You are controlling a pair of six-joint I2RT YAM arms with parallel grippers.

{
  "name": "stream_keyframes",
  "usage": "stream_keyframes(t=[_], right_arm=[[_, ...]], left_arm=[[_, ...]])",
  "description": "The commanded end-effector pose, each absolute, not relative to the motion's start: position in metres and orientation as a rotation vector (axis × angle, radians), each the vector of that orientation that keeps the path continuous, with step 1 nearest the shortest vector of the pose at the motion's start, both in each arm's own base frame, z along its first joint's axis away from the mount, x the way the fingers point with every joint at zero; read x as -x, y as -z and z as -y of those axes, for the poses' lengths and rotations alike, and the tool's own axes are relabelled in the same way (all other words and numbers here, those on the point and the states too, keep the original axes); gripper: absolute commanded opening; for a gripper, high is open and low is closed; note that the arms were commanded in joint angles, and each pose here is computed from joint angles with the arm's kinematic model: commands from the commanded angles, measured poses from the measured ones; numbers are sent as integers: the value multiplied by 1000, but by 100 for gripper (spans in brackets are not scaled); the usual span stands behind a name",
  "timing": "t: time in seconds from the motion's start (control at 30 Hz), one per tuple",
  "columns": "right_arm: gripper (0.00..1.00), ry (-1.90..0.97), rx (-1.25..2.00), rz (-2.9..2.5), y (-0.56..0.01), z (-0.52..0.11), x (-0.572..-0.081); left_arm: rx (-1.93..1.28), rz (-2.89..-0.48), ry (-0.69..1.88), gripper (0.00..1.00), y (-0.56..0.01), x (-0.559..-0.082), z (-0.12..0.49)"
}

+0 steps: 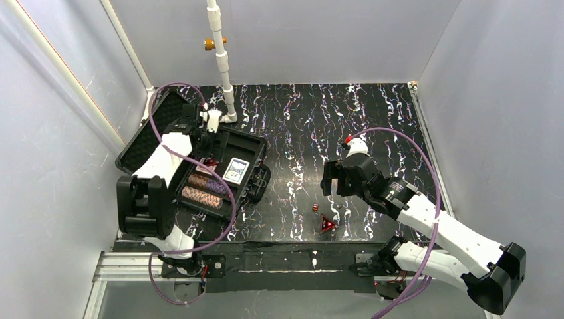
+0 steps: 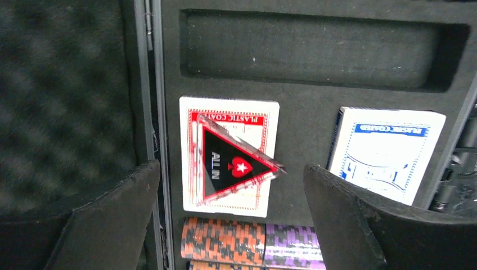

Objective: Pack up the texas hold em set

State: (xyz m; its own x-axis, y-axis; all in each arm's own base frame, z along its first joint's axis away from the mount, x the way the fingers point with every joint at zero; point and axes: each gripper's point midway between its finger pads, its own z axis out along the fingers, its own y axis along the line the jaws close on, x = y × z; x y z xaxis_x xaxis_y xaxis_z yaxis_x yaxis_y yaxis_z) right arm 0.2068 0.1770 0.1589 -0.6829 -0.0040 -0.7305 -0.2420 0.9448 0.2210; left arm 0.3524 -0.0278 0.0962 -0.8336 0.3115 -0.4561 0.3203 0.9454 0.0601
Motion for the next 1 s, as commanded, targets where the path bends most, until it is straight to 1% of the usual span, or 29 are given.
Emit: stream_keyframes(t=[0.0,0.17,0.2,0.27,0.33,0.47,0.53,0.77,0.87,0.97], right_arm=[[98,-400,179,-2263,-170,-178,-208],[98,-413,178,-2282,-166,-179,-205],[99,-413,178,-2286,-166,-179,-204],[98,-410,177,-2296,-163,-178,-203],[98,-412,171,-2302,-160,-178,-201],[98,-427,165,-2326,-154,-181,-199],[98,-445,171,-2339,-151,-185,-198],[98,-434,102,-2366,-146,-191,-205],[98,-441,56,-2387,-141,-195,-207],[98,-421,-3,-2428,-132,-198,-209]], left_arm=[[-269,-2464,10,98,-143,-353,25],[-94,-2267,29,98,-188,-347,24],[-4,-2228,21,98,-199,-343,20],[134,-2199,52,98,-209,-333,18],[185,-2202,132,98,-213,-319,27],[140,-2227,348,98,-211,-286,57],[140,-2240,403,98,-204,-268,64],[209,-2338,461,98,-183,-209,67],[254,-2299,413,98,-187,-195,58],[239,-2239,430,98,-191,-193,59]])
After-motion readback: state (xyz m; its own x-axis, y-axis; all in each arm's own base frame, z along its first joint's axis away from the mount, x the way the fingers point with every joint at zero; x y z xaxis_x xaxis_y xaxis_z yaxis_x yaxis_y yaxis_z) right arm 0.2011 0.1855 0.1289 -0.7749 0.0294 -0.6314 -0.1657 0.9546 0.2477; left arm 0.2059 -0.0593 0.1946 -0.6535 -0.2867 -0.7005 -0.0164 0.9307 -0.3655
